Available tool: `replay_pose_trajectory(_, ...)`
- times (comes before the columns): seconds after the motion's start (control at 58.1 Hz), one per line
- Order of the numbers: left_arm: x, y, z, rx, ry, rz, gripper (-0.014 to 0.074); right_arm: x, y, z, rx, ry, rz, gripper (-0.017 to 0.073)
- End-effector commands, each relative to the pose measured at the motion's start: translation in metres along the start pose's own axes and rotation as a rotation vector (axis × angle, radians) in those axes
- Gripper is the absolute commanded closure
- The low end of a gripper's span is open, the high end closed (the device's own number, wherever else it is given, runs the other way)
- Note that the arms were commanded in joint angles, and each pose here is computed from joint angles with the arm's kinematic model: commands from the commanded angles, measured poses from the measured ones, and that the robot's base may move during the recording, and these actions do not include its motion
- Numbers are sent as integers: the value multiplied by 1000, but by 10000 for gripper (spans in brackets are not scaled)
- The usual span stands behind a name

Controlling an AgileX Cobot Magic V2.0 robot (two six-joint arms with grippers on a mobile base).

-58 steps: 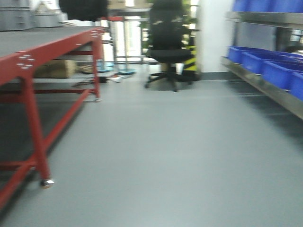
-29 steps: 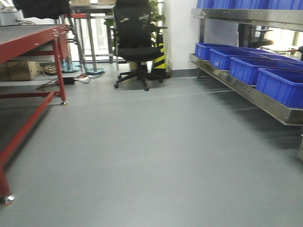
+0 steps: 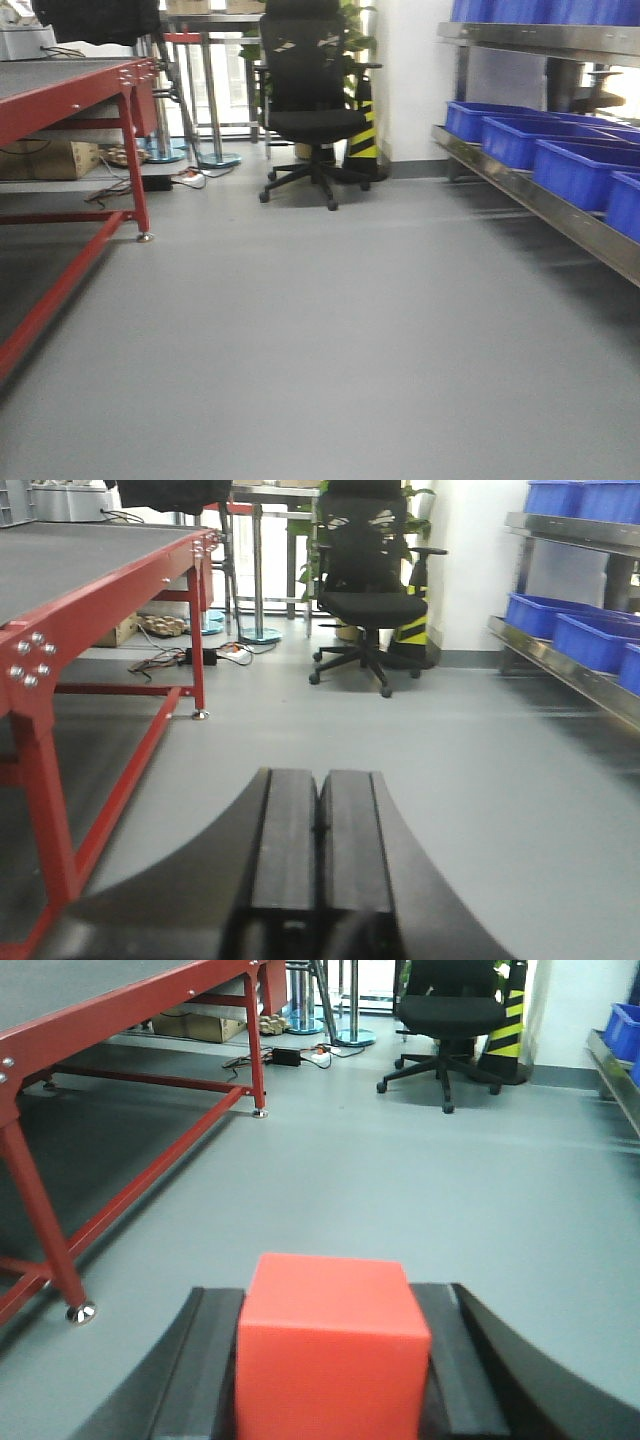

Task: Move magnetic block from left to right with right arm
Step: 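Turn the base around the table end toward the far carpeted area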

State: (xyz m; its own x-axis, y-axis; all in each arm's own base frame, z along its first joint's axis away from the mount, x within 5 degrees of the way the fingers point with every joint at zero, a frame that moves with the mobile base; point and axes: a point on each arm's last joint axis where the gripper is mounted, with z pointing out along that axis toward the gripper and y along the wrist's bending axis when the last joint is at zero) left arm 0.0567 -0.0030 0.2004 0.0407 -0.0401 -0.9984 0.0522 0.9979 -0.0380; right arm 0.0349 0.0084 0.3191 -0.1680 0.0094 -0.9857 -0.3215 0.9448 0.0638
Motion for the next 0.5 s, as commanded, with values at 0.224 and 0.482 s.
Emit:
replay_pose_trajectory(0.224,-5,0,-1,2,-86,-12,720,-15,1,-1,-5,-96,-18,313)
replay_pose_trajectory(0.482,-5,0,-1,2,-86,-12,720,-15,1,-1,-5,-96,-18,313)
